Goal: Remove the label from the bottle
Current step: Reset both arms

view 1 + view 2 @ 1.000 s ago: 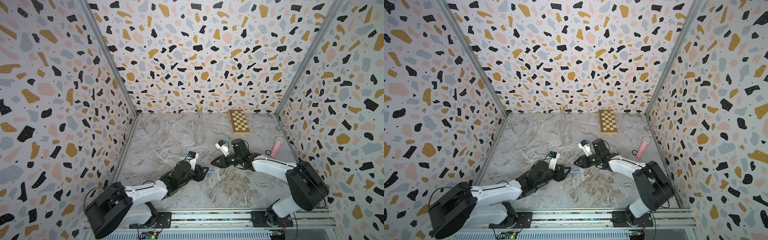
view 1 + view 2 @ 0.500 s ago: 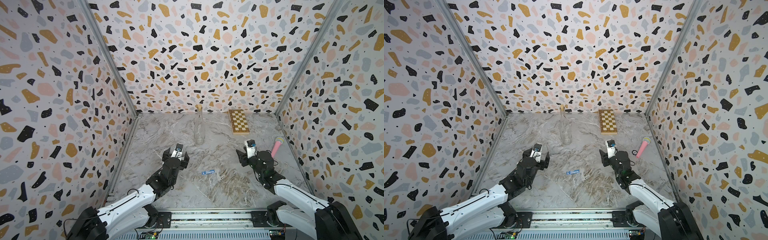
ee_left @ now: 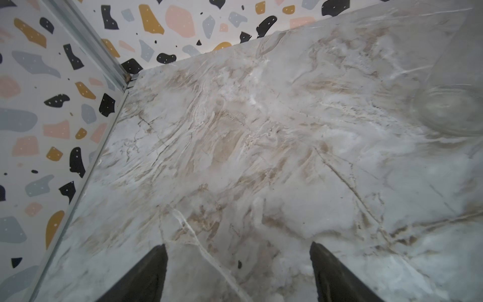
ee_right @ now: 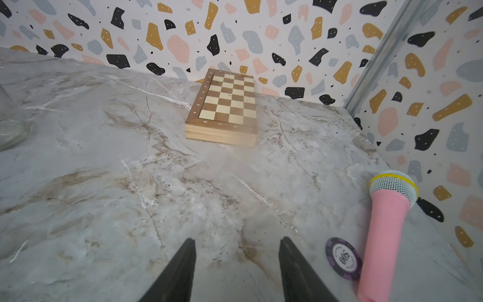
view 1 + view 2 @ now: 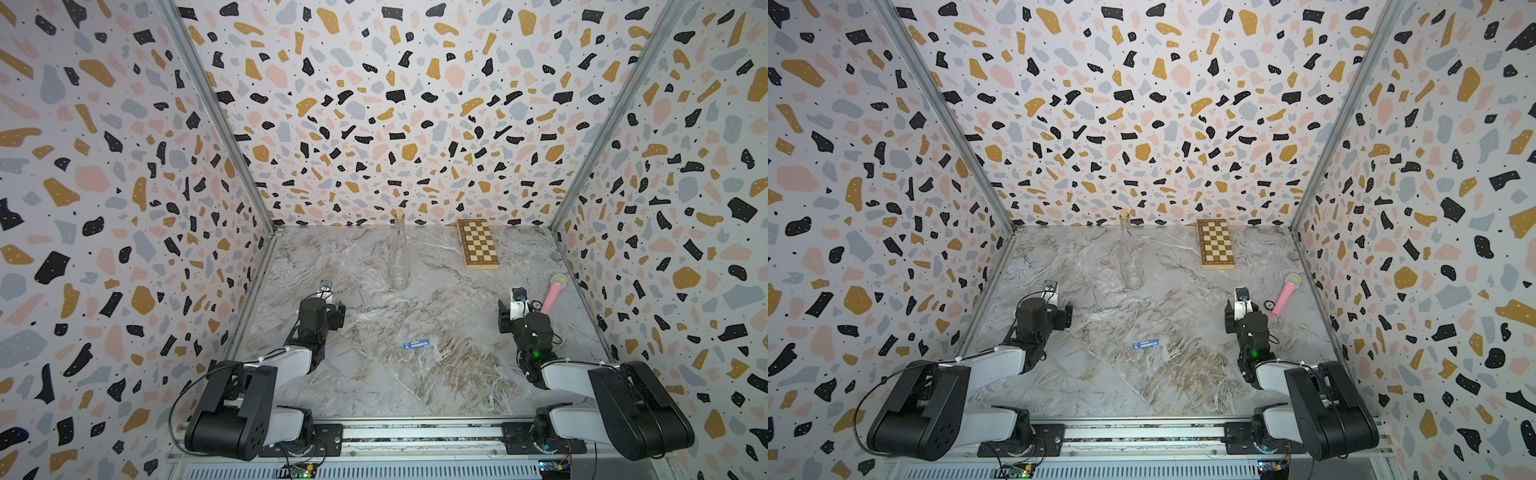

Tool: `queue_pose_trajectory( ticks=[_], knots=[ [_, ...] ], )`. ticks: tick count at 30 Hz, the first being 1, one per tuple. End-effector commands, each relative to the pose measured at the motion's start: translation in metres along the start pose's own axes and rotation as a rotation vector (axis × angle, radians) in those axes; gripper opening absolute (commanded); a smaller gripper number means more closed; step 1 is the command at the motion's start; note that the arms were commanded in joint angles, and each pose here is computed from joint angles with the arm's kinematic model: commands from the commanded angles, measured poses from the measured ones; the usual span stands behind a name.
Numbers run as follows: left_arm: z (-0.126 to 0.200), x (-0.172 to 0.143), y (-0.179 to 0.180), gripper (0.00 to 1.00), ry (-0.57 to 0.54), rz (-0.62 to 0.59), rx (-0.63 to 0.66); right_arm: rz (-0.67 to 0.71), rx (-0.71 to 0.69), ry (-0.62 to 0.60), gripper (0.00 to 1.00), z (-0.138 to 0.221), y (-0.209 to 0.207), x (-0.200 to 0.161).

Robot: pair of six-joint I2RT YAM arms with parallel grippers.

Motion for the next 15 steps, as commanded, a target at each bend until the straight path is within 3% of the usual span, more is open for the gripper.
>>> queue_pose_trajectory(
  ticks=[1,6,10,15],
  knots=[
    [-0.004,0.012,0.004,0.84,-0.121,0.077,-0.049,-0.021,-0.019,-0.123,0.53,-0.004,-0.013,0.015],
    [-0.011,0.013,0.009,0.94,-0.117,0.116,-0.051,-0.027,0.015,-0.096,0.53,-0.013,-0.011,0.005],
    [-0.014,0.013,0.012,1.0,-0.11,0.133,-0.041,-0.064,0.032,-0.051,0.62,-0.025,-0.018,0.0],
    [-0.01,0.013,0.015,1.0,-0.125,0.137,-0.026,-0.065,0.033,-0.059,0.94,-0.024,-0.018,0.0]
  ],
)
Point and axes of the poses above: each gripper's point midway between its finger pads, its own z axis back along the fingers, its own y axis along the line the jaws close on, x = y × z, the point moved 9 cm from there along z, back along the fingers, and after that the axes turned 8 degrees about z, right-handed, at the moved point
